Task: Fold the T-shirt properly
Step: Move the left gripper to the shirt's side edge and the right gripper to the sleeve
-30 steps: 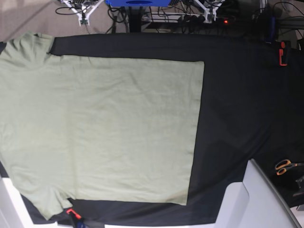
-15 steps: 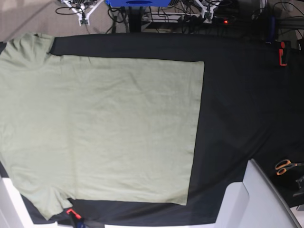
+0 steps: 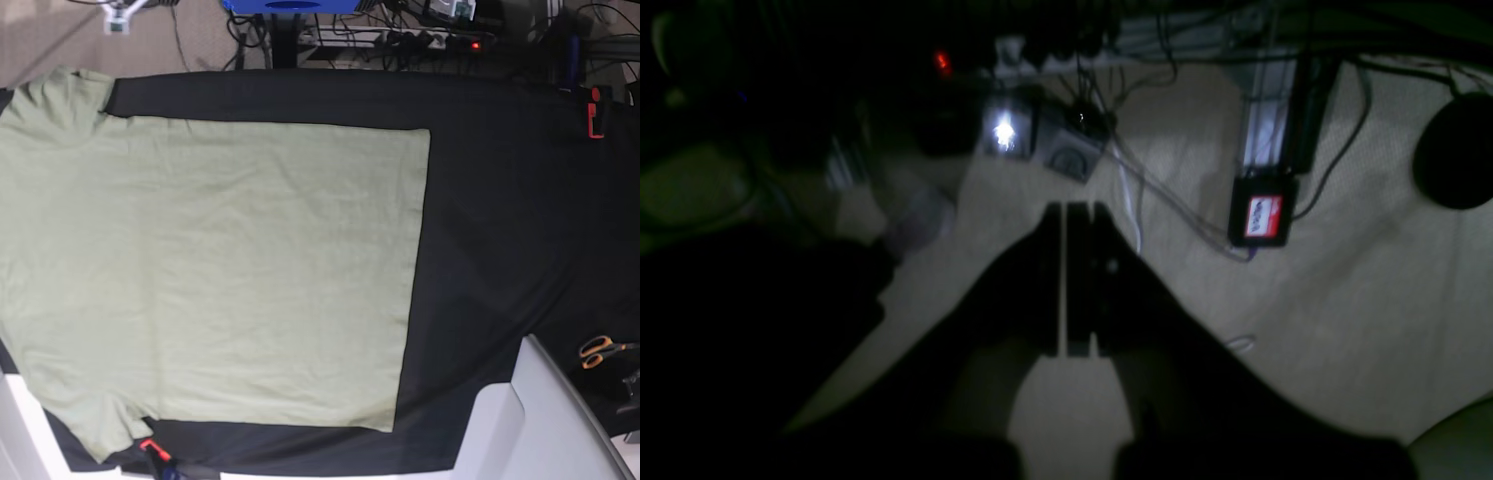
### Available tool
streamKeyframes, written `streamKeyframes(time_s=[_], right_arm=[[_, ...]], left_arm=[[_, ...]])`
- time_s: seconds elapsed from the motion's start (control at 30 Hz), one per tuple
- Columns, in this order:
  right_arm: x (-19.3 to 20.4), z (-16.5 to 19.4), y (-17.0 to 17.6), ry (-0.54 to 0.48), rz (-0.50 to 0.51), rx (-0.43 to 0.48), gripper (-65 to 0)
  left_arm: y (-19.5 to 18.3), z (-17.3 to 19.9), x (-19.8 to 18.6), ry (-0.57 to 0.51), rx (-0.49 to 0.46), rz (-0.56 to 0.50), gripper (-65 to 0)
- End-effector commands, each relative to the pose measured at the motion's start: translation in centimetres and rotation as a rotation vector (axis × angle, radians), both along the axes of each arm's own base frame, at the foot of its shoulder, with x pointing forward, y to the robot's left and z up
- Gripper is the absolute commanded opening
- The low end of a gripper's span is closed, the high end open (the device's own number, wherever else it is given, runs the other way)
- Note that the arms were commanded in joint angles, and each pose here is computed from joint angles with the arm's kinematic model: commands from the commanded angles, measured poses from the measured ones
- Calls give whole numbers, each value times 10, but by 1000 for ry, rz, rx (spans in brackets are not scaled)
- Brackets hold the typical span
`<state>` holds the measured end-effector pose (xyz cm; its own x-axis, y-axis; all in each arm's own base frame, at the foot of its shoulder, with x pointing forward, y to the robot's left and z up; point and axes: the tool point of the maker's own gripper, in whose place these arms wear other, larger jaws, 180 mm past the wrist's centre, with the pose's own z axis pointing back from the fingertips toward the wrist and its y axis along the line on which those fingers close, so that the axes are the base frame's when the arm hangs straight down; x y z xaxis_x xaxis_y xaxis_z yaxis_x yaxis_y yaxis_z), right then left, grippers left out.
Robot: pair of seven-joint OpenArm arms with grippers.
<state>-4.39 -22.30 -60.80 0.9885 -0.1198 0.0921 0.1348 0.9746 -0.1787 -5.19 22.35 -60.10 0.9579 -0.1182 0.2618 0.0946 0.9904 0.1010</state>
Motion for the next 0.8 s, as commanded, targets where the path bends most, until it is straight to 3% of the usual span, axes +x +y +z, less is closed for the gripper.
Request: streamKeyframes(time_s=[0.0,0.17,0.4,0.5,0.57,0.63,0.7,0.77], right_arm=[[0,10,-9,-16,-3,-21,-648],[20,61,-33,-119,-24,-98,-644],[99,153,-64,-415,-64,-209,-612],[142,186,-65,-577,-55,-158,-492],[163,198,-69,-654,-54,-89,-365],[182,206,-71,-712,-42,-14,-237],[190,211,-84,-741,-45,30,-143],[197,211,-103,-753,-56,63,-75]], left_arm=[[14,11,-7,-17,29,9,-650],[46,69,25,-206,96,77,-650],[60,168,111,-530,138,65,-650],[56,205,147,-679,35,154,-650],[49,227,171,-769,-81,177,-650],[53,232,181,-761,-113,167,-637],[57,228,188,-713,-107,135,-523],[50,225,192,-686,-146,104,-490]])
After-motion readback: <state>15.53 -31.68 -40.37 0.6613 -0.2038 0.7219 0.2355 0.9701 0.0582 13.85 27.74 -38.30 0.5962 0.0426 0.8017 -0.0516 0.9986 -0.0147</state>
